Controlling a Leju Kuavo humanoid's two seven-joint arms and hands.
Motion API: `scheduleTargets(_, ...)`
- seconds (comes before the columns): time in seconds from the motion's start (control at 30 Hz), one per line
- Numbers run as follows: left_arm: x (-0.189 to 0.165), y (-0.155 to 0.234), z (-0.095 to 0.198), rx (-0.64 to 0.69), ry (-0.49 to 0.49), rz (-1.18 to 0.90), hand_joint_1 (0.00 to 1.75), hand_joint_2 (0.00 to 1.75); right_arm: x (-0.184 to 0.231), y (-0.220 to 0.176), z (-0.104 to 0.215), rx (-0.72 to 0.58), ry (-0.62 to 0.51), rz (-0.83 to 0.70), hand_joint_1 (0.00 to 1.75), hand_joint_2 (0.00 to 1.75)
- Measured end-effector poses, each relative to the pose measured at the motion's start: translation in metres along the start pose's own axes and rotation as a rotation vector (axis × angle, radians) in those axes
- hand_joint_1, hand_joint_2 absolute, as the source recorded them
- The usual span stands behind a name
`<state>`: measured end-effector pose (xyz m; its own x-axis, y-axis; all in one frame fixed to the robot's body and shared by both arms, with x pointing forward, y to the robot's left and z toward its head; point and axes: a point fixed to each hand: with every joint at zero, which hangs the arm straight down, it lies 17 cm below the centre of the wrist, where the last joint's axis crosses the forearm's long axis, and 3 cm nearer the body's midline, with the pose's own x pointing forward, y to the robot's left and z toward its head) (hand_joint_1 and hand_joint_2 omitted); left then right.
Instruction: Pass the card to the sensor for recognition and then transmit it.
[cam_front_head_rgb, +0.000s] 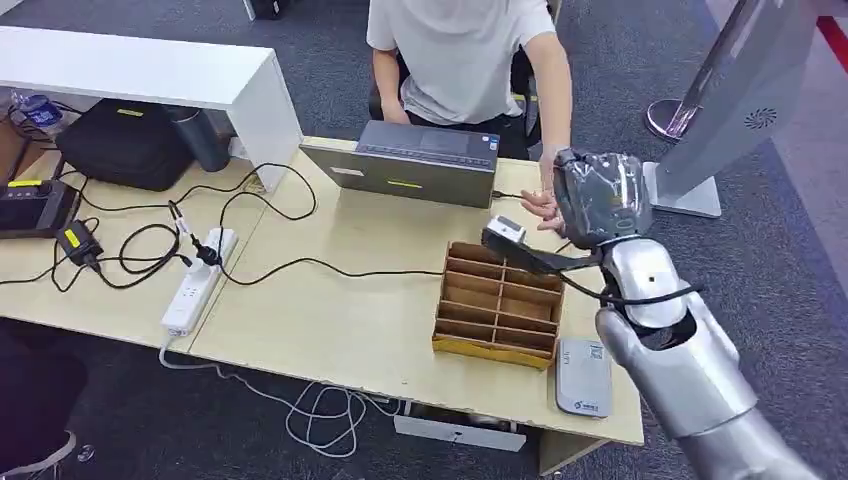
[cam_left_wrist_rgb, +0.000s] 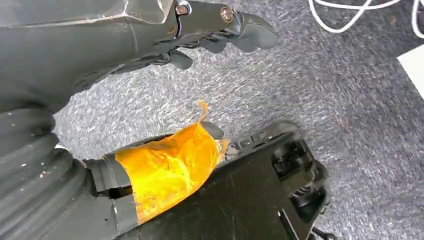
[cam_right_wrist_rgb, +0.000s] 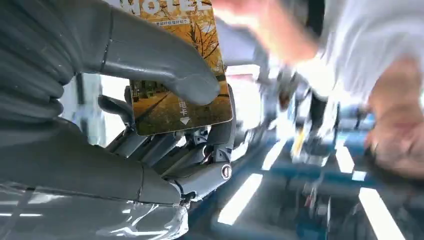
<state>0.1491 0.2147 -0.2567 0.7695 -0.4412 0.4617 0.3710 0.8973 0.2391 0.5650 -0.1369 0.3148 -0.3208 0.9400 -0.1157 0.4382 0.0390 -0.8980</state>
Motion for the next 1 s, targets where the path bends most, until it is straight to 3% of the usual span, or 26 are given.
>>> scheduleTargets(0.27, 0.005, -0.004, 0.000, -0.010, -0.008, 0.003, 0.00, 1.75, 0.008, -0.007, -0.010, -0.100, 0.012, 0.056, 1.75, 1.75)
scheduleTargets(0.3, 0.005, -0.004, 0.000, -0.010, -0.008, 0.004, 0.00, 1.75, 0.007, -0.004, -0.010, -0.093, 0.014, 0.057, 0.00, 1.75)
scheduleTargets(0.77, 0.010, -0.004, 0.001, -0.010, -0.038, 0.071, 0.00, 1.75, -0.002, 0.024, 0.002, -0.020, 0.032, 0.083, 0.00, 1.75)
scheduleTargets(1.0, -0.002, 0.000, 0.002, 0.018, 0.001, 0.066, 0.00, 1.75, -0.083, 0.051, 0.038, 0.068, 0.170, 0.211, 0.00, 1.75)
